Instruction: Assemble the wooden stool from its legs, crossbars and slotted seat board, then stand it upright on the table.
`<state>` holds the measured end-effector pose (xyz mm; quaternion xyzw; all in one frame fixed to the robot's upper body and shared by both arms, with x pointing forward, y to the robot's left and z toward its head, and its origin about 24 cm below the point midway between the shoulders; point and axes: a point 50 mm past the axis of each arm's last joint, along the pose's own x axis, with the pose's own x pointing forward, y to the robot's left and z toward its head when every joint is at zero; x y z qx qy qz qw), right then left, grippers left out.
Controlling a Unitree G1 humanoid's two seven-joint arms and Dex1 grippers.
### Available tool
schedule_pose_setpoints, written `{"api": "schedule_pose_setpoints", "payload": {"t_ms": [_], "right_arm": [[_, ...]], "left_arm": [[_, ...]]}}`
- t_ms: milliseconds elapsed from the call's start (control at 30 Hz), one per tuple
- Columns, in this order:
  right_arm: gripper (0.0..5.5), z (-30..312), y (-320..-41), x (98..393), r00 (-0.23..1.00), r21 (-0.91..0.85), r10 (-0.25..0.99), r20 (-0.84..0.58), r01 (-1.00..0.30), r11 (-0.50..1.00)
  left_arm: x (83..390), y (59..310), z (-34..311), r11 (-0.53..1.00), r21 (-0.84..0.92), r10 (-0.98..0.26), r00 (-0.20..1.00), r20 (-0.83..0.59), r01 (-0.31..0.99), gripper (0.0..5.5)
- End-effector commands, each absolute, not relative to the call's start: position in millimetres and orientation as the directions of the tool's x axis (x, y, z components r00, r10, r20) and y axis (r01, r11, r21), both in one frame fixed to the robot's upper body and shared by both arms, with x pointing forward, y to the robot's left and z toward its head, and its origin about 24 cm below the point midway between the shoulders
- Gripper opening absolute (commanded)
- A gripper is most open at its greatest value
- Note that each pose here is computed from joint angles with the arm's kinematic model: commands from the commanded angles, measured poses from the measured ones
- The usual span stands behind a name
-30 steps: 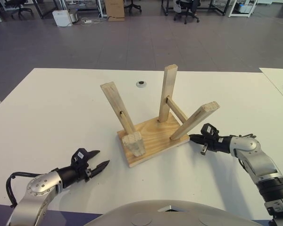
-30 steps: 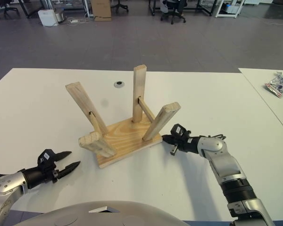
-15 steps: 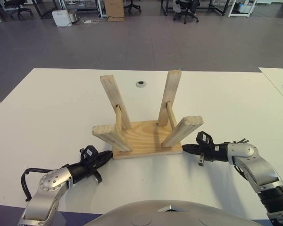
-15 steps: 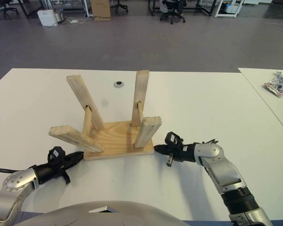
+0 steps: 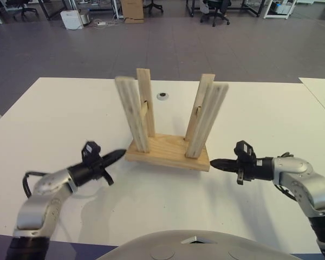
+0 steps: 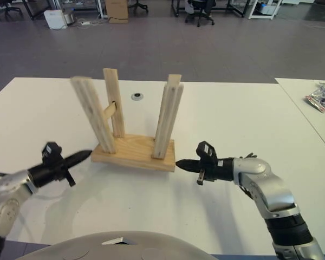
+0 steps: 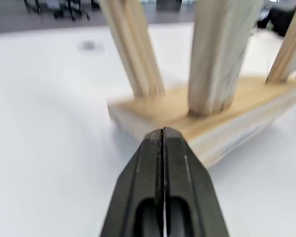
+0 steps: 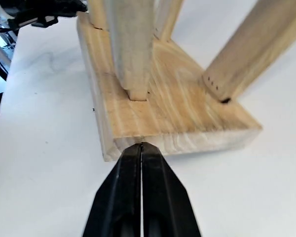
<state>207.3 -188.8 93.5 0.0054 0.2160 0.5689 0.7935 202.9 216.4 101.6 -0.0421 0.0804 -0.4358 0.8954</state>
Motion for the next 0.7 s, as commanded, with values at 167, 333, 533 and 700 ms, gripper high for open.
{"api": "schedule_pose_setpoints", "payload": {"t_ms": [167, 333, 533, 700], "right_arm": [[0.00, 139, -184, 220, 0.271, 0.252, 0.946, -0.176, -0.917, 0.309], [0.00, 134, -189, 222, 0.306, 0.249, 0.930, -0.202, -0.903, 0.351], [0.00, 95, -192, 201, 0.237, 0.292, 0.898, -0.371, -0.888, 0.355], [0.00, 66, -182, 184, 0.174, 0.312, 0.870, -0.461, -0.886, 0.342]], "left_arm": [[198, 197, 124, 0.490, -0.216, -0.870, 0.490, -0.059, 0.844, 0.04], [199, 205, 130, 0.501, -0.223, -0.862, 0.506, -0.039, 0.836, 0.04], [196, 265, 125, 0.562, -0.195, -0.806, 0.480, -0.347, 0.804, 0.04], [232, 311, 75, 0.668, 0.061, -0.578, 0.570, -0.584, 0.741, 0.04]]}}
